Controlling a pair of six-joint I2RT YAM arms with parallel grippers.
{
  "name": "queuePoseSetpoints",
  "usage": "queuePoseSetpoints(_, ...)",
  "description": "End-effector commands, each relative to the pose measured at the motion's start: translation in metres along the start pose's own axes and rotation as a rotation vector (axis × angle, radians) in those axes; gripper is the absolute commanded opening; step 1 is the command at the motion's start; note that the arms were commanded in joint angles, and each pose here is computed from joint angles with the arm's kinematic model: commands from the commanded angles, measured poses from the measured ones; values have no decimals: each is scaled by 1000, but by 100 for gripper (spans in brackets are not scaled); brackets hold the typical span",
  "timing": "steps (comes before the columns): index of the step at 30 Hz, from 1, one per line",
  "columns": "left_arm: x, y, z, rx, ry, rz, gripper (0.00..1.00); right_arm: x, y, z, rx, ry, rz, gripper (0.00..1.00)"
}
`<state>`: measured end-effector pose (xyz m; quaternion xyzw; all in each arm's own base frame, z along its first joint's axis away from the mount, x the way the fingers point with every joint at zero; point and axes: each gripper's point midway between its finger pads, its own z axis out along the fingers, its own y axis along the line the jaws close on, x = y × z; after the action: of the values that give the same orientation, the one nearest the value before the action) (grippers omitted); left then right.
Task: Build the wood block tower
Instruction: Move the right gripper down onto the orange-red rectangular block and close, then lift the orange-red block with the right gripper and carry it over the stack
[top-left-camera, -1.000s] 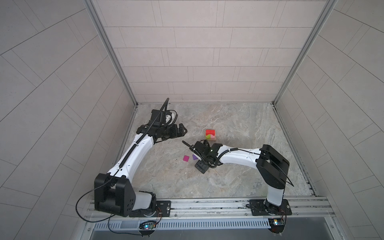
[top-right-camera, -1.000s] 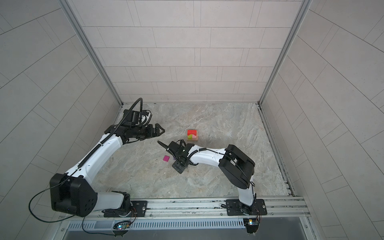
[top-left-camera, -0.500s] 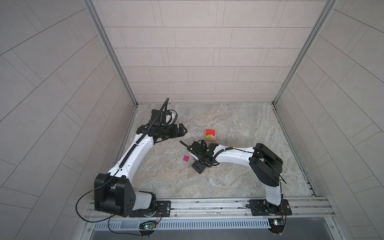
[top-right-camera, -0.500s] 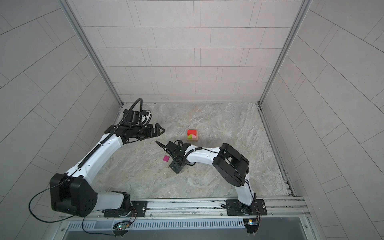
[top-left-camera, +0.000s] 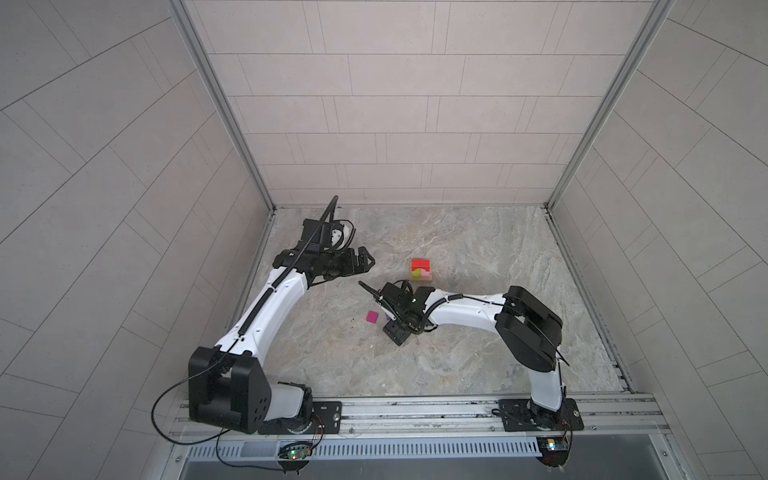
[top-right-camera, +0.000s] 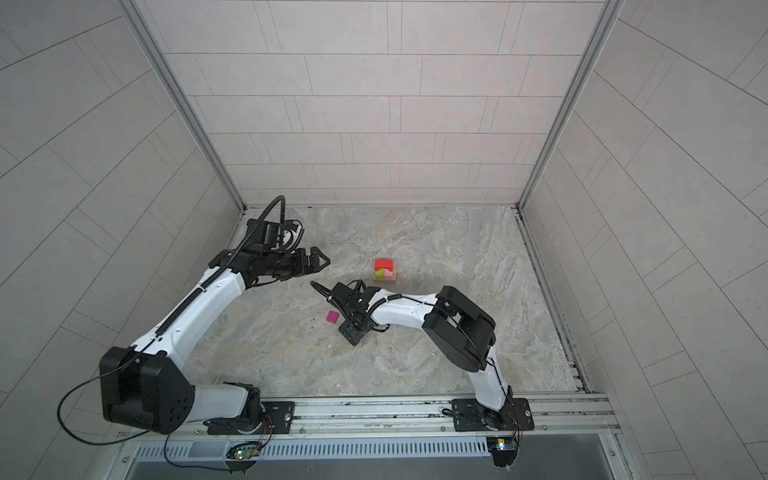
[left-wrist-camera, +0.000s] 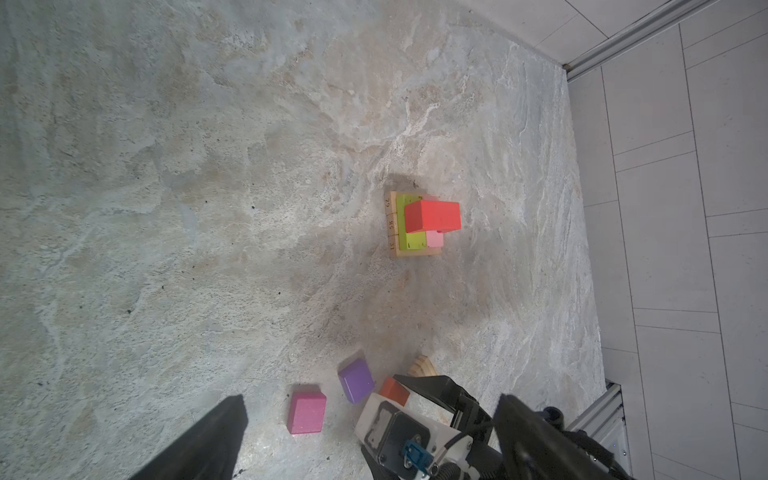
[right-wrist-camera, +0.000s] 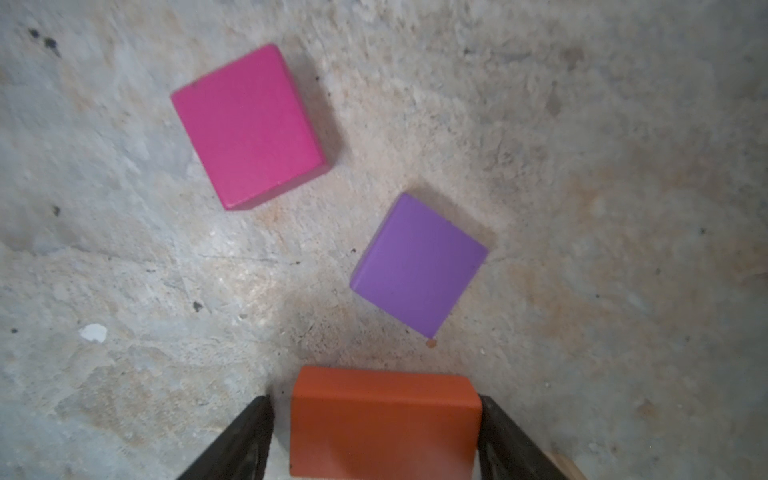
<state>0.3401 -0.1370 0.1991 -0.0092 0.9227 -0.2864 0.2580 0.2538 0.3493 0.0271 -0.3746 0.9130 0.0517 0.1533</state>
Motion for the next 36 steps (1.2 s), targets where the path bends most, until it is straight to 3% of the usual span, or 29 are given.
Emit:
queuePoseSetpoints(1,2,2,0,3,-1,-7,100,2,-3,-1,20,5,14,69)
queuePoseSetpoints(7,2,3,0,2,-3,-7,100,1,-10,-10,32,-16,50,56)
queuePoseSetpoints(16,2,3,0,0,-1,-9,100,-5,-30,-41,44,-78,174,45)
queuePoseSetpoints(27,2,3,0,0,-1,-8,100,-20,-67,-90,135,-115,298,44)
queuePoseSetpoints(36,2,3,0,4,1,-11,100,-39,-108,-116,168,-147,503,44)
